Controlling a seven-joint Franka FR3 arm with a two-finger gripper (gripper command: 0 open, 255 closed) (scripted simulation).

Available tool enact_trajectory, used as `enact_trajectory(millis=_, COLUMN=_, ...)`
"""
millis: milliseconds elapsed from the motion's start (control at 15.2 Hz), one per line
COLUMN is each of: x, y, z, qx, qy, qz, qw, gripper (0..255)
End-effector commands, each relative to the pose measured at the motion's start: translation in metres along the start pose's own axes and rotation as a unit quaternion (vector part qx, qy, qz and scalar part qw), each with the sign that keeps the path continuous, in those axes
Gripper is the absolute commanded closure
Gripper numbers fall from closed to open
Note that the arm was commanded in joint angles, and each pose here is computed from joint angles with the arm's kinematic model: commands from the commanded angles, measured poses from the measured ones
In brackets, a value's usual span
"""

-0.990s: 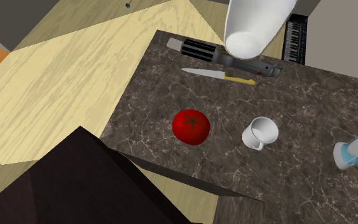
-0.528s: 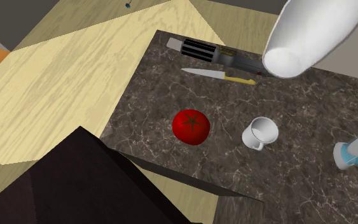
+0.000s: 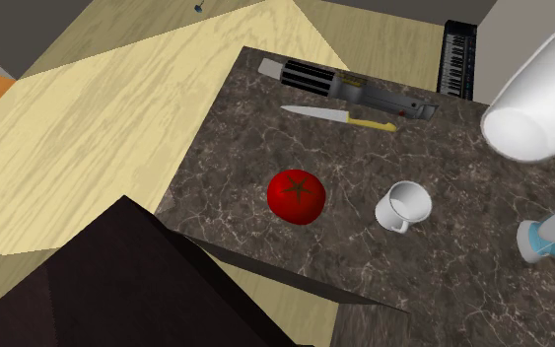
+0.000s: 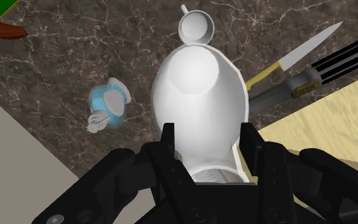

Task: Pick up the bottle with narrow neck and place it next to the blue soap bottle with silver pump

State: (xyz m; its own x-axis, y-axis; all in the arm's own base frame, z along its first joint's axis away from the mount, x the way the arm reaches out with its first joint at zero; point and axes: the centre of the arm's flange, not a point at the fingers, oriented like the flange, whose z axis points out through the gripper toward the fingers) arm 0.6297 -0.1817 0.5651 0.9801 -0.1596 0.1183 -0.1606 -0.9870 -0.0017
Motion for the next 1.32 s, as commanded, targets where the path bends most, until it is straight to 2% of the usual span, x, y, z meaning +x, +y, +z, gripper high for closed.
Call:
enact_trajectory(millis=0, x=0.008, y=0.026, z=0.003, qx=0.000, qy=0.000, qz=-0.001, qw=1.0000, gripper=255)
enact_trajectory(millis=330, x=0.027, y=0.092, z=0.005, qx=0.000, qy=0.000, qz=-0.001, qw=1.0000, gripper=255)
enact_trajectory(millis=1254, x=0.019, y=0.093, z=0.078, qx=0.000, qy=0.000, qz=-0.001, qw=1.0000, gripper=255)
